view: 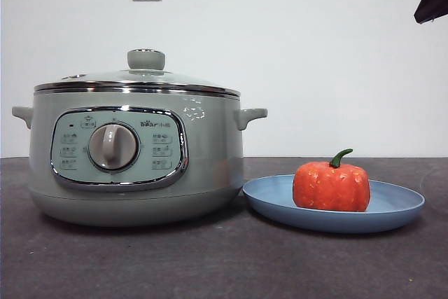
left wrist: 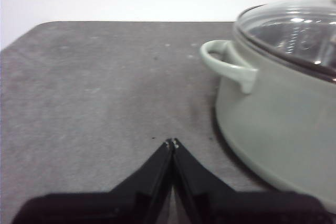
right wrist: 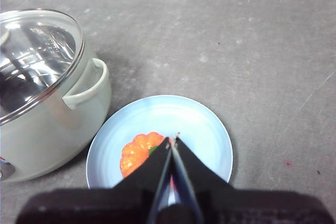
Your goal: Take the pumpkin out from the steamer,put the pumpkin in the blue plate,close the lid
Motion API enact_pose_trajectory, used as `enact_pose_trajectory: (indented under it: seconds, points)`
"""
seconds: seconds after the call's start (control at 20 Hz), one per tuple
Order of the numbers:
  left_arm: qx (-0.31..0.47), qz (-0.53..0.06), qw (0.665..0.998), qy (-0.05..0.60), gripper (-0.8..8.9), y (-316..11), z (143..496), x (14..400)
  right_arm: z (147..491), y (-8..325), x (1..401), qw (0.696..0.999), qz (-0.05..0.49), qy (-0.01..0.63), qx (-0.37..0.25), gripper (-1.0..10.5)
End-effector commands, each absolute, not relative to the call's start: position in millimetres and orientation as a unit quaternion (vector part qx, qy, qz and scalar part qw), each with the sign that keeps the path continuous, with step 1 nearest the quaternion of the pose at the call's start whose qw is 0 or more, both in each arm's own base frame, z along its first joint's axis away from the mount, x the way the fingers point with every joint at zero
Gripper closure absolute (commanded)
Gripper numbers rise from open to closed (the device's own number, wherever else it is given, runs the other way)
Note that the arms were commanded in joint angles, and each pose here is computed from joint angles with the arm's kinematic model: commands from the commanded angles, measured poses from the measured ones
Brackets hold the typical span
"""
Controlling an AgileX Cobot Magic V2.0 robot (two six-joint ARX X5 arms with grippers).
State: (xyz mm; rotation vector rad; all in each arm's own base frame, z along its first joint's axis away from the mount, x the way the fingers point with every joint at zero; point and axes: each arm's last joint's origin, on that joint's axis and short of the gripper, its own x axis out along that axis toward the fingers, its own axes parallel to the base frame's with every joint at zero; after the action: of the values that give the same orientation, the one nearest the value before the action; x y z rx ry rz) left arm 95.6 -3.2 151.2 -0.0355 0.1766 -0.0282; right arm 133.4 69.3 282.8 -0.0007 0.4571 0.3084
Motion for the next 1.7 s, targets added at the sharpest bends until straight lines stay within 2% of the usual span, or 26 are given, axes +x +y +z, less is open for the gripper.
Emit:
enact_pose_trajectory:
  seconds: [0.05, 0.75, 0.9, 1.0, 1.15, 1.25, 1.45, 1.7]
  points:
    - [-0.027, -0.016, 0.995, 0.094, 8.17, -3, 146, 96, 280, 69, 133, 0.962, 0.15, 0.228, 0.003, 9.5]
    - [-0.027, -0.016, 0.995, 0.094, 8.17, -3, 146, 96, 280, 69, 133, 0.961, 0.154, 0.232, 0.003, 9.5]
    - [-0.027, -0.016, 0.995, 0.094, 8.17, -3, 146, 96, 281, 55, 123, 0.967, 0.122, 0.224, -0.026, 9.5]
    - [-0.027, -0.015, 0.995, 0.094, 8.17, -3, 146, 96, 275, 42, 118, 0.977, 0.106, 0.184, -0.02, 9.5]
    - [-0.027, -0.015, 0.995, 0.094, 8.17, -3, 146, 96, 247, 24, 107, 0.988, 0.115, 0.102, 0.007, 9.5]
    - [-0.027, -0.015, 0.995, 0.094, 8.17, -3, 146, 96, 221, 17, 101, 0.991, 0.11, 0.076, 0.015, 9.5]
    - [-0.027, -0.015, 0.995, 0.094, 8.17, -3, 146, 96, 176, 11, 96, 0.992, 0.094, 0.086, 0.019, 9.5]
    - [-0.027, -0.016, 0.995, 0.094, 8.17, -3, 146, 96, 153, 10, 95, 0.992, 0.089, 0.087, 0.019, 9.5]
